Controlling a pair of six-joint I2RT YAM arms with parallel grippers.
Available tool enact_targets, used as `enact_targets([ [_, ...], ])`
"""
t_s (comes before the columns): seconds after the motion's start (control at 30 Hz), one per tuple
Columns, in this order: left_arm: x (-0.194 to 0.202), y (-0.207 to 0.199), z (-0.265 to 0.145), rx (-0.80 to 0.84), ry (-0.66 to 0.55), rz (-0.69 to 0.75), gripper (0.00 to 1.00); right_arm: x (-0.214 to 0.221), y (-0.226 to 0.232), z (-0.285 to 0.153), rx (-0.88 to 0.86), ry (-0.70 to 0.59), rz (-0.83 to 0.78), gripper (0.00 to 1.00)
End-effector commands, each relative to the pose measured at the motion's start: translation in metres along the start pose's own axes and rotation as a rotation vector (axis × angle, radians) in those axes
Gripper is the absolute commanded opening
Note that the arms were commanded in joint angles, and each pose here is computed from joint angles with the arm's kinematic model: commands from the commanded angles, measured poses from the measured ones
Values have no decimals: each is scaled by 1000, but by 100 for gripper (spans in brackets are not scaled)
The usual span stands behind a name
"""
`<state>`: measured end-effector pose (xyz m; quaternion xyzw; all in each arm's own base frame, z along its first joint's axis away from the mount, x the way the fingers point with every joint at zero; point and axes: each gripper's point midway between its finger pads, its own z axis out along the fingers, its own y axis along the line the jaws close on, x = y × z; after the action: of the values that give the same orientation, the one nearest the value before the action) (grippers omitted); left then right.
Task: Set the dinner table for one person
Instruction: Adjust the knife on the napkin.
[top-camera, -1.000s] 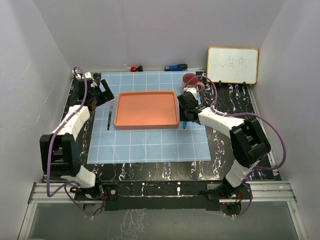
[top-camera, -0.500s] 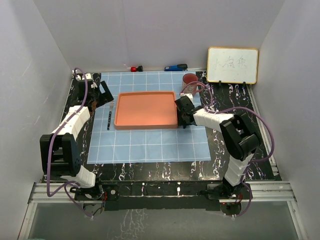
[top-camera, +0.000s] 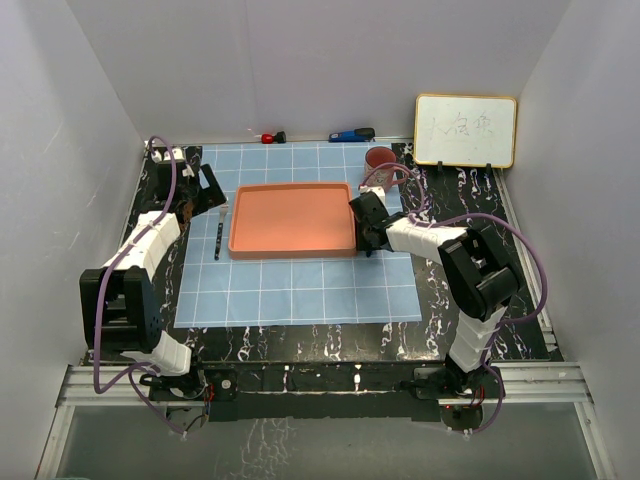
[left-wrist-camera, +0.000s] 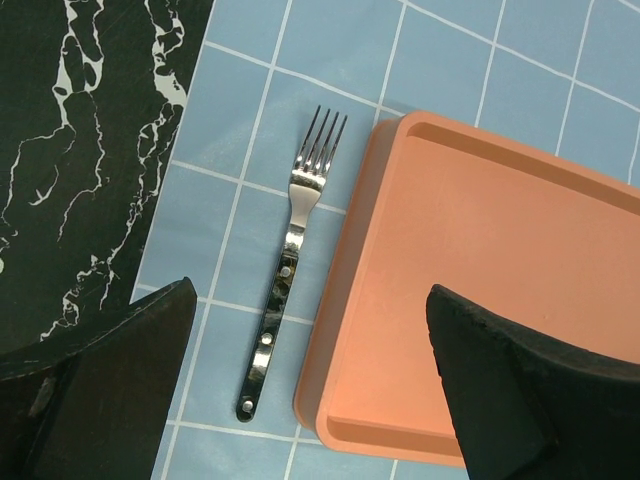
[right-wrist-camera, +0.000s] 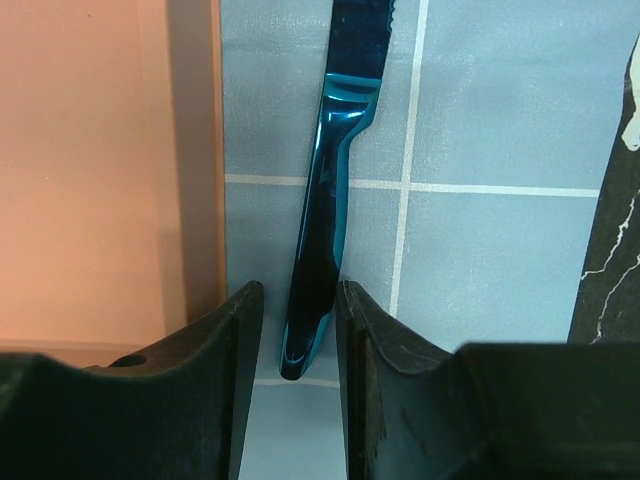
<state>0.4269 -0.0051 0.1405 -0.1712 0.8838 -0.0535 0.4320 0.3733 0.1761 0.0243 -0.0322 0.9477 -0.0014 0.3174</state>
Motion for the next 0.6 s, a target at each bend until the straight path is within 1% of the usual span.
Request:
enact_targets([
  [0.0, -7, 3, -14, -19, -27, 21, 99, -5, -10, -6, 38, -24, 1, 32],
  [0.43, -9, 7, -17, -38, -35, 28, 99, 9, -25, -14, 88, 13, -6, 26],
  [0.57, -9, 8, -18, -43, -37, 28, 99, 14, -26, -15, 82, 26, -14, 23],
])
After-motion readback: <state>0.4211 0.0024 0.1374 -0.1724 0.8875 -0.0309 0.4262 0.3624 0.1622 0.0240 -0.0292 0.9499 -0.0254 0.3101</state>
